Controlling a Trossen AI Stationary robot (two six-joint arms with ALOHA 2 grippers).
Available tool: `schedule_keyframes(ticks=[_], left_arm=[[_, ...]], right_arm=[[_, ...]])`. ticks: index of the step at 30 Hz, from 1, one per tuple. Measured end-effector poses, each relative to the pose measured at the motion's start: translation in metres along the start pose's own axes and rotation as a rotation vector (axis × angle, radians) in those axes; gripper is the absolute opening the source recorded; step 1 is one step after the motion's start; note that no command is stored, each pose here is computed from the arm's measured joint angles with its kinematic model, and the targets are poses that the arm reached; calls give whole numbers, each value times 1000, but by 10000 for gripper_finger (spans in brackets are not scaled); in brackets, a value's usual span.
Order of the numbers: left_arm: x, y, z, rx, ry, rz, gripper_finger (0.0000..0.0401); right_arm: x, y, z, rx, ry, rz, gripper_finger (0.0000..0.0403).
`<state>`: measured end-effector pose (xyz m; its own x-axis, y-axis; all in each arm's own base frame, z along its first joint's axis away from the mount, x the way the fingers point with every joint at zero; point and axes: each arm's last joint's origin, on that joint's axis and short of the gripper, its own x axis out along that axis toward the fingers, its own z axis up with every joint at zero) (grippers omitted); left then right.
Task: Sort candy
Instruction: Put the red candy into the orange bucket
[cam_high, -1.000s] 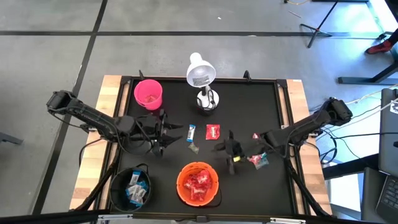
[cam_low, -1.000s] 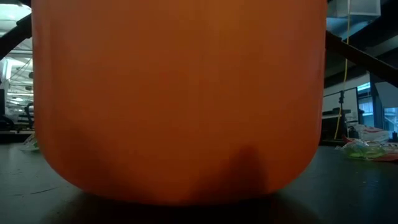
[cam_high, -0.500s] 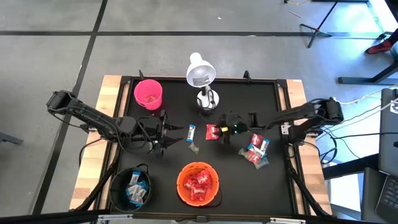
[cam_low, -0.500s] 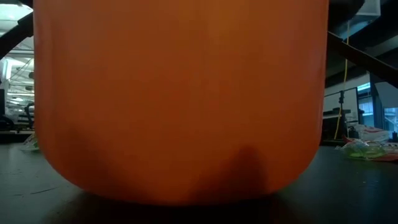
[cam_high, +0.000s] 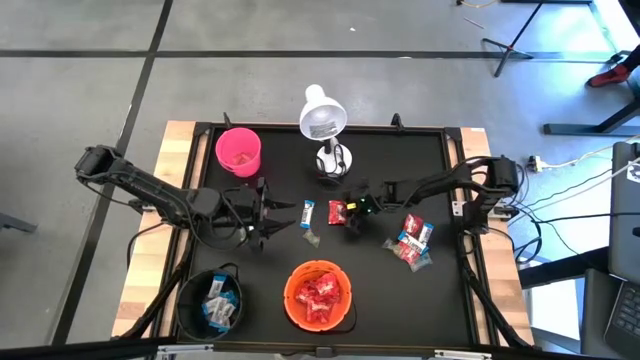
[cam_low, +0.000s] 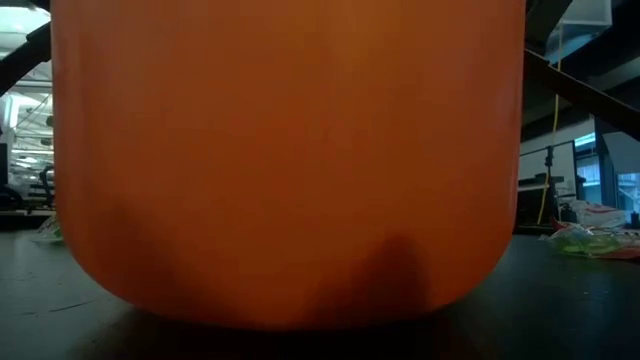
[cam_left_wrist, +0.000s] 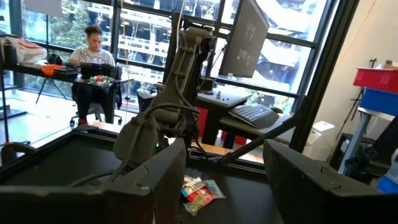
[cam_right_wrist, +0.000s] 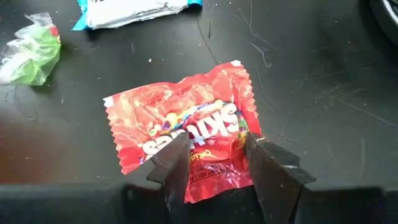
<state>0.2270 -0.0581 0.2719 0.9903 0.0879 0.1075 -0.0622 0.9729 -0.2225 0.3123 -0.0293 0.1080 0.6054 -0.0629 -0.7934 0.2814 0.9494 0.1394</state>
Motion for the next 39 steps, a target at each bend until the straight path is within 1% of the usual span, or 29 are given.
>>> schedule_keyframes(ticks=[2,4,12,14,19,25,28,33,36,39], left_arm=[[0,0,0,0,3,2,205],[0,0,0,0,3,3,205],[0,0,0,0,4,4,205],[0,0,-1,1,6,4,205],[0,1,-3,10,25,8,205],[0,2,-6,23,54,34,205],[0,2,-6,24,54,41,205],[0,3,-6,27,53,66,205],[0,3,-6,24,52,69,205],[0,3,-6,4,53,71,205]], right_arm=[[0,0,-1,4,3,0,155],[0,0,-1,15,3,-1,138],[-5,1,4,32,-31,6,25],[-8,1,5,43,-33,8,11],[-22,2,8,57,-40,13,23],[-54,10,20,65,-121,51,3],[-74,22,28,64,-205,105,3],[-104,48,35,8,-347,217,1],[-115,61,37,-16,-406,273,0],[-119,71,36,-36,-434,312,0]])
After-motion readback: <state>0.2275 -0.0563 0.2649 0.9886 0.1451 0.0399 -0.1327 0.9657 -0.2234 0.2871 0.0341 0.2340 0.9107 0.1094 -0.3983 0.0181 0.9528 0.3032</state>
